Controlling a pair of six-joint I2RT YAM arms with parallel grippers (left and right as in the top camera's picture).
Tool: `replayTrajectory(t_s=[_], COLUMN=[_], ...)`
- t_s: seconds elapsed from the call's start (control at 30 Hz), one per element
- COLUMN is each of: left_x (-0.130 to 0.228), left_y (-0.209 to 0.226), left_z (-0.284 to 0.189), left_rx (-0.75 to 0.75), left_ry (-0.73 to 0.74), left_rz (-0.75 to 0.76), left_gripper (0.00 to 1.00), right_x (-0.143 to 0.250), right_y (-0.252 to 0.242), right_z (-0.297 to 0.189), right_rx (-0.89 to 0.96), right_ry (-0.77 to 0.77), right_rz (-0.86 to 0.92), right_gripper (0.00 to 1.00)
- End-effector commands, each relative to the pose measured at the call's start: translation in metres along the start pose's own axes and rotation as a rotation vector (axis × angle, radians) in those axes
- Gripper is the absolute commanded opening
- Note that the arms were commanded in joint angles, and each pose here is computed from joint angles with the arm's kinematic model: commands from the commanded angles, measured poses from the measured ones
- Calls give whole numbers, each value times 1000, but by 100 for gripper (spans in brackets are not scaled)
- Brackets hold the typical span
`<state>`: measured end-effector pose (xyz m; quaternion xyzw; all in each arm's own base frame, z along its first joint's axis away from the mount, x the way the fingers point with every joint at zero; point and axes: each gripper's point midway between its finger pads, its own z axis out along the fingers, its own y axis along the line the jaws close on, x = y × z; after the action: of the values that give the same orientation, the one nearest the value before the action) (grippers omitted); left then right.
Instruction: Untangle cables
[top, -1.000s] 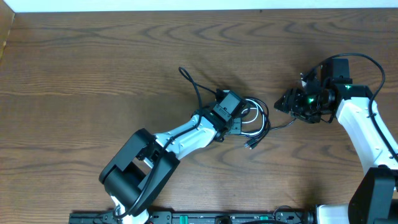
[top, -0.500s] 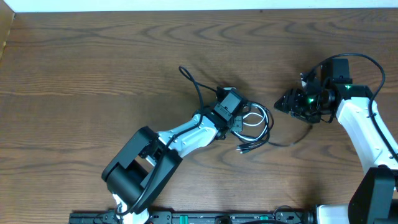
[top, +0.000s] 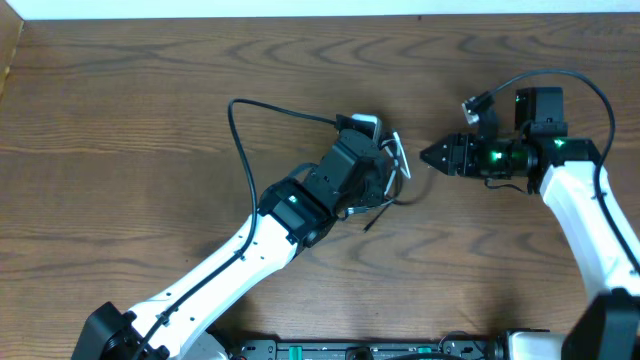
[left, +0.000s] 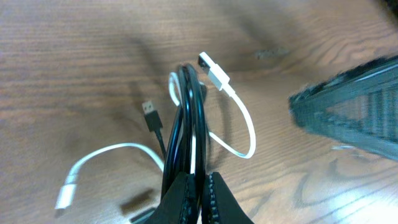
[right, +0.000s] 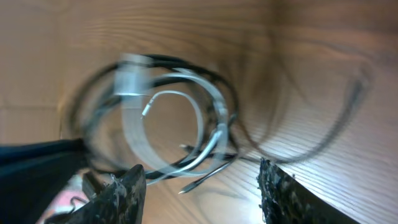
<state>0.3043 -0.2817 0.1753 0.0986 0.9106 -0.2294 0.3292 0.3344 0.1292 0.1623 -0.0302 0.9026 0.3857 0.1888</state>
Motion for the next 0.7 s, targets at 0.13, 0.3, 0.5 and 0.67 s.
replayTrajectory(t_s=[0.13, 0.3, 0.5, 0.67], left_x=[2, 7, 35, 62], left_y=[4, 7, 16, 20], left_z=[1, 3, 24, 53], left_rx=[-16, -27, -57, -66], left_ry=[10, 30, 142, 233], left_rz=[21, 12, 16, 18], left_gripper=[7, 7, 7, 8], right_x=[-2, 2, 2, 3], right_y=[60, 45, 26, 17], right_z=[-16, -2, 4, 9], right_rx=[-103, 2, 81, 108], right_ry=[-44, -24, -19, -3], right_rz=[-124, -59, 3, 26], right_gripper=[54, 52, 54, 54])
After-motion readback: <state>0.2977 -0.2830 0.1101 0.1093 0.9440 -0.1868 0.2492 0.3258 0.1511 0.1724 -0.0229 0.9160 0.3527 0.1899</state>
